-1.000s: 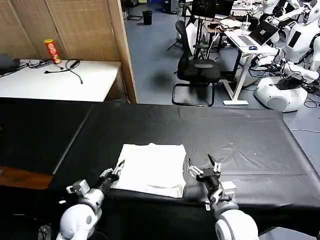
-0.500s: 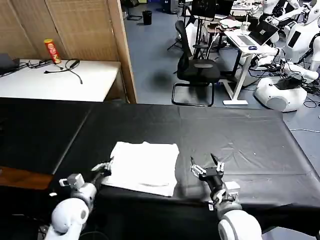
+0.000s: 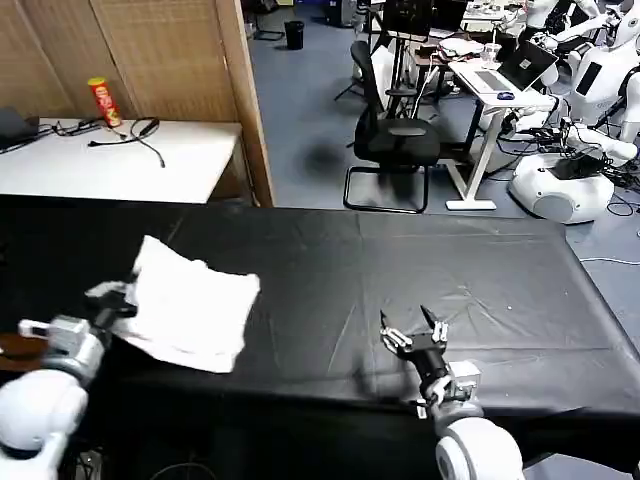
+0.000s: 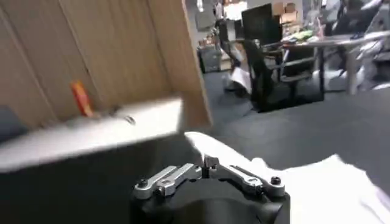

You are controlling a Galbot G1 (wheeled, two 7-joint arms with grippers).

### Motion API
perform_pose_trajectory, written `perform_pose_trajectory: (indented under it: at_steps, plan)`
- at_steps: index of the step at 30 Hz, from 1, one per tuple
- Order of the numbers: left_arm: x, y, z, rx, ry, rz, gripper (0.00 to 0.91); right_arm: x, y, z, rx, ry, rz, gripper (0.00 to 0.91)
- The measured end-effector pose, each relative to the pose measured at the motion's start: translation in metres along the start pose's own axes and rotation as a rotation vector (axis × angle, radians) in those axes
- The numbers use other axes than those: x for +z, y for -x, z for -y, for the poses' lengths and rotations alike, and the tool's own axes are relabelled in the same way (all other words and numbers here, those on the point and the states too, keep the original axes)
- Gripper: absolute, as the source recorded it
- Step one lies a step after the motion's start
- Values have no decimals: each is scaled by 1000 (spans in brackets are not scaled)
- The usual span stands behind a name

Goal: Fold and organize the clothes.

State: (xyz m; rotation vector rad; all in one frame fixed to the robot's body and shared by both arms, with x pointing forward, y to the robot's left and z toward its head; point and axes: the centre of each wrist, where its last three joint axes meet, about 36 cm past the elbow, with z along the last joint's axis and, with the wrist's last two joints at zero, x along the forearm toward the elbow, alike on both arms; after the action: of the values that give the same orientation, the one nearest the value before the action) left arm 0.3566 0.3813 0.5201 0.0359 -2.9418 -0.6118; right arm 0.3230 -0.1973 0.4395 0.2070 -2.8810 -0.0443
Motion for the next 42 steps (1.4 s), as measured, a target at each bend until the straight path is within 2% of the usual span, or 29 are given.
perform_pose_trajectory:
  at_steps: [4,6,9,15,16,21,25,32,39,40,42]
  plan:
    - [-24,-11,16,-7,24,66,0,1,-2,0,1,0,-5,878]
    - [-29,-14,32,27,-7,82,0,2,-4,1,5,-2,-7,878]
    - [-26,-14,62,83,-70,79,0,4,-7,2,8,-2,-11,878]
    - [-6,-5,141,227,-237,5,0,4,-7,0,-3,15,-18,878]
    - [-3,-3,154,245,-259,-8,878,4,-6,0,-7,23,-20,878]
    - [0,-5,212,391,-350,-29,878,5,-2,1,-46,71,-58,878]
    - [-4,-15,232,518,-368,6,878,6,4,-1,-110,122,-100,878]
    - [-11,-14,219,509,-354,117,878,7,26,-26,-189,137,-138,878]
    - [-4,-15,200,432,-291,140,878,13,52,-62,-248,138,-160,878]
    - [-3,-15,199,419,-282,145,878,16,54,-67,-251,137,-168,868]
    - [-1,-16,196,402,-265,151,878,21,57,-74,-255,139,-183,780]
